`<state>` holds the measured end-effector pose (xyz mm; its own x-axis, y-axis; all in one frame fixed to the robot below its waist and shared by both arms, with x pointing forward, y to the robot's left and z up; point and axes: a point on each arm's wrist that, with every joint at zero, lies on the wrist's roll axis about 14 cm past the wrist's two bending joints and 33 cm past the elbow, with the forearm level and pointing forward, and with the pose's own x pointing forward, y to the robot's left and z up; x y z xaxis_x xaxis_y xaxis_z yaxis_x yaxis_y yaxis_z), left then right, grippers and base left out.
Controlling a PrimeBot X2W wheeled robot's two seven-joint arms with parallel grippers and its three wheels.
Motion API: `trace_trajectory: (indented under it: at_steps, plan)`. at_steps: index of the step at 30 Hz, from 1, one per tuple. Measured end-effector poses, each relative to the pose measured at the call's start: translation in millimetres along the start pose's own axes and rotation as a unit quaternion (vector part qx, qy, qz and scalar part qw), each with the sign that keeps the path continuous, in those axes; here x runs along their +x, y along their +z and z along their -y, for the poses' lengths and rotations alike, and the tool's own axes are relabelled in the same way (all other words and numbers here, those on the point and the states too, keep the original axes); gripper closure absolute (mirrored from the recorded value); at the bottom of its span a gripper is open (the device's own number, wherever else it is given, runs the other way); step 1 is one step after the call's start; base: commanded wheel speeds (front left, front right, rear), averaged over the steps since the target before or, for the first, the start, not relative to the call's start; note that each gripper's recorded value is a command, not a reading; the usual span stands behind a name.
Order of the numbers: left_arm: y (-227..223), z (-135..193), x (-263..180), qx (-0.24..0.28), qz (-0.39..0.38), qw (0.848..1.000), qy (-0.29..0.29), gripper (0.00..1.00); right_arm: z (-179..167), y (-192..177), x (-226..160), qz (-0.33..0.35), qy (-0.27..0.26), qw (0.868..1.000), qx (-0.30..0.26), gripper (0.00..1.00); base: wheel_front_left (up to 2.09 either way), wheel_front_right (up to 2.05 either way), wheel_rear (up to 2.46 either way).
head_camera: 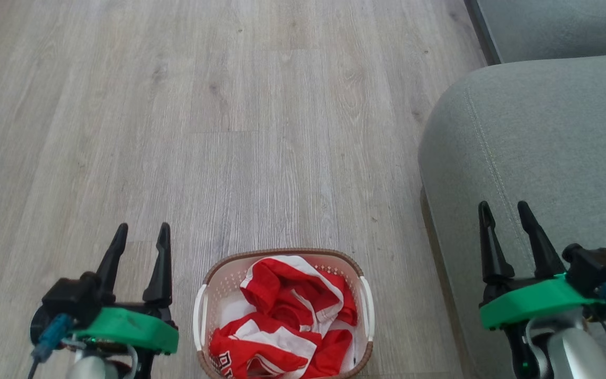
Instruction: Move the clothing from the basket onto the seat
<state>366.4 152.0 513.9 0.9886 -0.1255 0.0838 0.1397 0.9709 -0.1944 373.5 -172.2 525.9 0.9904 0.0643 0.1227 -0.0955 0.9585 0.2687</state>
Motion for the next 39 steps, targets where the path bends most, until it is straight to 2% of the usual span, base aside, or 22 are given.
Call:
trace_trajectory:
  at_steps: [15, 39]
  plan:
    - [8.0, 13.9, 1.4, 0.087, 0.020, 0.995, -0.034, 0.00, -8.9, 10.7, 1.6, 0.025, 0.023, 0.996, -0.081, 0.00, 0.00, 0.00, 0.00]
    - [-5.3, 14.4, 7.0, 0.083, 0.001, 0.996, -0.037, 0.00, -3.0, 6.6, -0.3, 0.018, 0.015, 0.996, -0.084, 0.00, 0.00, 0.00, 0.00]
